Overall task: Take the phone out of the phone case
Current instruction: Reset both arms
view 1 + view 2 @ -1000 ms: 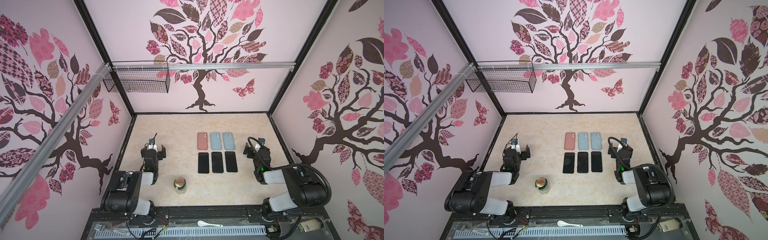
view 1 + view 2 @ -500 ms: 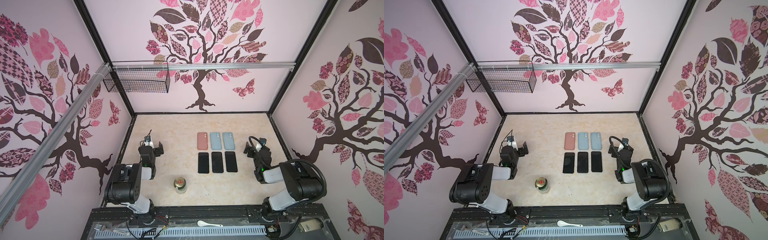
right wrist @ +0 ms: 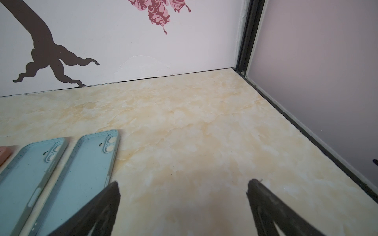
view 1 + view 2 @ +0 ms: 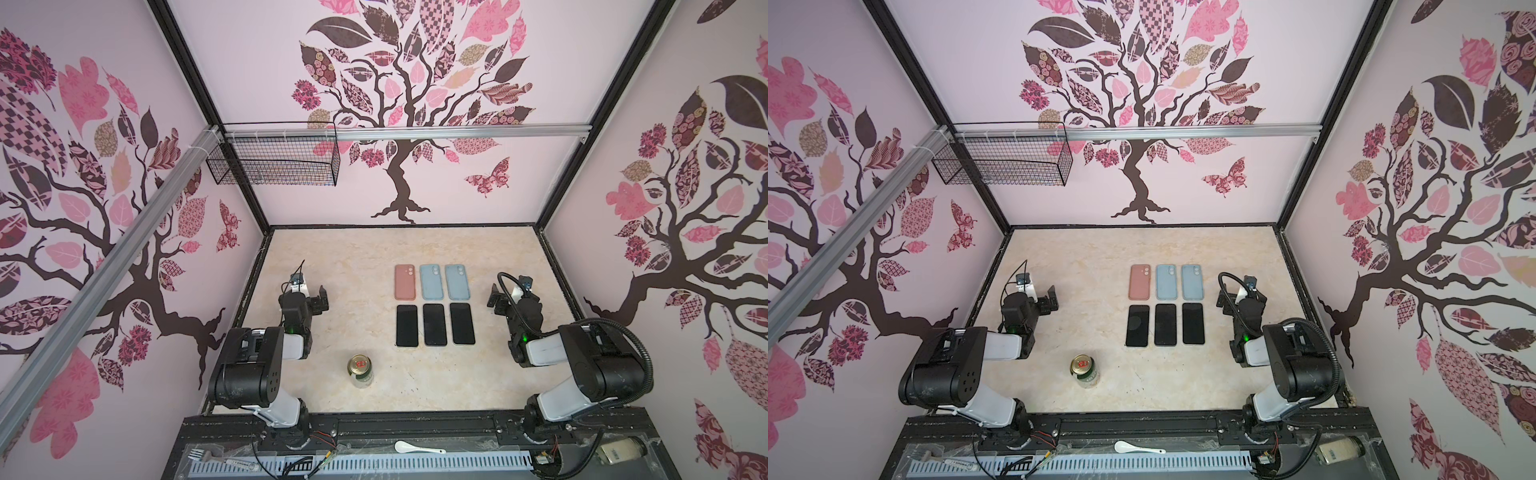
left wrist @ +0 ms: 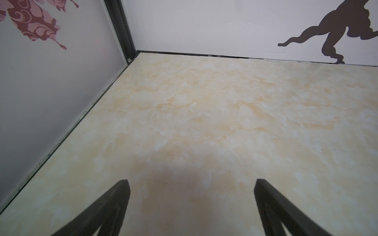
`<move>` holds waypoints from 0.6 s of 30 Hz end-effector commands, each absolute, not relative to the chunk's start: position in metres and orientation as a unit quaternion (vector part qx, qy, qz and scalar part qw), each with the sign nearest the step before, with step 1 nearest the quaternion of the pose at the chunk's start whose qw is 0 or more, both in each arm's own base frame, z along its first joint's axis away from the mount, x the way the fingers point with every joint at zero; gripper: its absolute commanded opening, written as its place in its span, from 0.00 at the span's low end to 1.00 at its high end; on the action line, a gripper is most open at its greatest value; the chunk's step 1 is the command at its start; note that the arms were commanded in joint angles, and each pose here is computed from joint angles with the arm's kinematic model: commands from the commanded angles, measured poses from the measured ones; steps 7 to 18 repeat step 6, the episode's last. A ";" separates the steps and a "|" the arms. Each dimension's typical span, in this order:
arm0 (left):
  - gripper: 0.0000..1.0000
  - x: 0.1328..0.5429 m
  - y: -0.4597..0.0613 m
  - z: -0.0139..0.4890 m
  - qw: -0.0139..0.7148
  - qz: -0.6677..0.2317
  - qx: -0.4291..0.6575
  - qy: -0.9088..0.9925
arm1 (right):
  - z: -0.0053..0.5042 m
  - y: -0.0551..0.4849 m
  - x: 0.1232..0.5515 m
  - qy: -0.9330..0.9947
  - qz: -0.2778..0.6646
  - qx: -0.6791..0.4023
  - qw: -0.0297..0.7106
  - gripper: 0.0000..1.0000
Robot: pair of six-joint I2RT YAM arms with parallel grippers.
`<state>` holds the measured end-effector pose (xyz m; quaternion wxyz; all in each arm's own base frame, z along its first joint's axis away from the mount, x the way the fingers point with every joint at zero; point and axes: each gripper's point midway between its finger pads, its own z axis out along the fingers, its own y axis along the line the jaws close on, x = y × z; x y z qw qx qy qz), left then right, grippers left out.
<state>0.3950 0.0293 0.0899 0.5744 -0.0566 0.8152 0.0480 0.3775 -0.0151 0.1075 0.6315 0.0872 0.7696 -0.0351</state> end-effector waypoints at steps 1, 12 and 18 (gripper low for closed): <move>0.98 0.402 0.027 0.099 0.584 0.039 -0.058 0.809 | 0.112 -0.014 0.383 0.765 -0.030 0.090 0.637 1.00; 0.98 0.400 0.027 0.100 0.586 0.039 -0.057 0.807 | 0.113 -0.015 0.383 0.764 -0.030 0.091 0.638 0.99; 0.98 0.400 0.027 0.100 0.586 0.039 -0.057 0.807 | 0.113 -0.015 0.383 0.764 -0.030 0.091 0.638 0.99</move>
